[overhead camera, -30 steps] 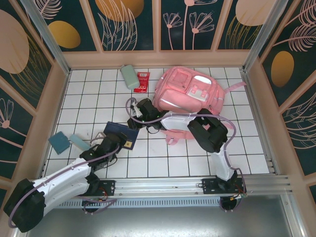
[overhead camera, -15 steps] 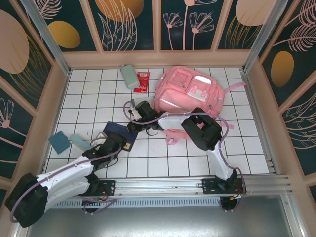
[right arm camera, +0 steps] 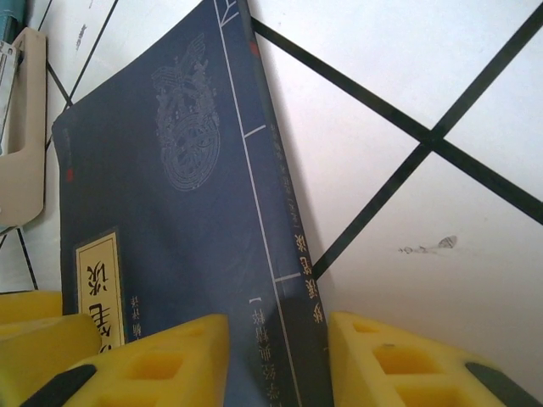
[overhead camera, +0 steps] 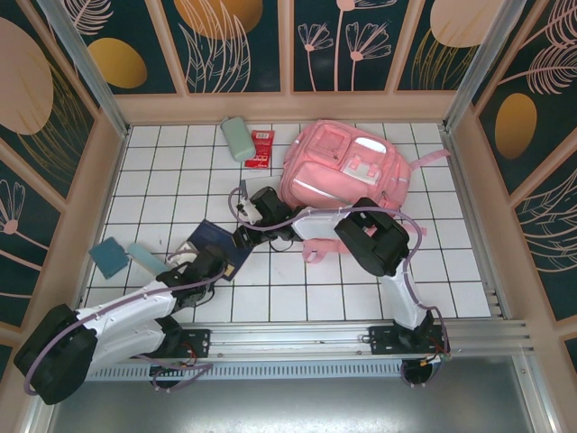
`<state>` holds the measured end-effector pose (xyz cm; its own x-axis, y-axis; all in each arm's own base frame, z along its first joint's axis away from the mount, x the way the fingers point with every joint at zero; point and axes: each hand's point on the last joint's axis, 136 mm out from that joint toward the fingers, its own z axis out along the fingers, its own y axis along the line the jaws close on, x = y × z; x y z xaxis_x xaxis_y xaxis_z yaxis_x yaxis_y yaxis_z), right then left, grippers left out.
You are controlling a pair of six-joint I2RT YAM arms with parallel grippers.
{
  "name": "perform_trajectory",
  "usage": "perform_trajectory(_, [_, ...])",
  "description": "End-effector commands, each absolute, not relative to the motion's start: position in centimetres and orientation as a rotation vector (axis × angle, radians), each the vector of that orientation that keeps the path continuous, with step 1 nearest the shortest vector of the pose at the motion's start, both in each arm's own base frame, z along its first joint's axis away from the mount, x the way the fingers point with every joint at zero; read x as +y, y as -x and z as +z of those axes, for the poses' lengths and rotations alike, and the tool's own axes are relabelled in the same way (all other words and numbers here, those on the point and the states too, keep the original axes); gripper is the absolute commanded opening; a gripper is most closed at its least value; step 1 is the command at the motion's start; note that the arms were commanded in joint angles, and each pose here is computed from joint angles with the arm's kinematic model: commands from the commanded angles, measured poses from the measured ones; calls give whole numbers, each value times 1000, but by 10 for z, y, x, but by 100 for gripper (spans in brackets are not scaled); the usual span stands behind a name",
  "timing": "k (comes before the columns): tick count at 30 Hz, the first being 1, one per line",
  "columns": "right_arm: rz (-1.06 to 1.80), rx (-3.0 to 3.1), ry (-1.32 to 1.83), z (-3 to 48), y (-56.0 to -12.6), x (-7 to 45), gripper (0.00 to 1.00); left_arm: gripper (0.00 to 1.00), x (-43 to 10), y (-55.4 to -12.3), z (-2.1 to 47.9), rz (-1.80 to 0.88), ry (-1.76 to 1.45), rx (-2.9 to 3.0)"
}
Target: Pack the student bag
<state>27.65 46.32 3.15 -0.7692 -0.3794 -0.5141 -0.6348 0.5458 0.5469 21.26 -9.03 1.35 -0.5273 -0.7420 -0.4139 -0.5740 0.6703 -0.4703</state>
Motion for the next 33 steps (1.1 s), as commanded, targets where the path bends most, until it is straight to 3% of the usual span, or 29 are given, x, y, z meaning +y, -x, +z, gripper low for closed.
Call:
perform_trajectory(1, [1013,2542,849,2,-271,459,36,44,-86,-206,-14,-396,1064,2292])
perform_trajectory(6, [1334,2498,919,28,-243,475,35,34,-86,-205,-19,-406,1059,2295])
perform_trajectory(14, [1634,2360,985,84,-218,482,33,33,-90,-206,-19,-423,1046,2300])
perform_trajectory(23, [1746,2313,999,101,-209,487,32,33,-89,-205,-13,-456,1049,2281])
perform_trajectory(33, [1600,2420,1034,70,-206,493,32,32,-88,-197,-11,-507,1085,2276])
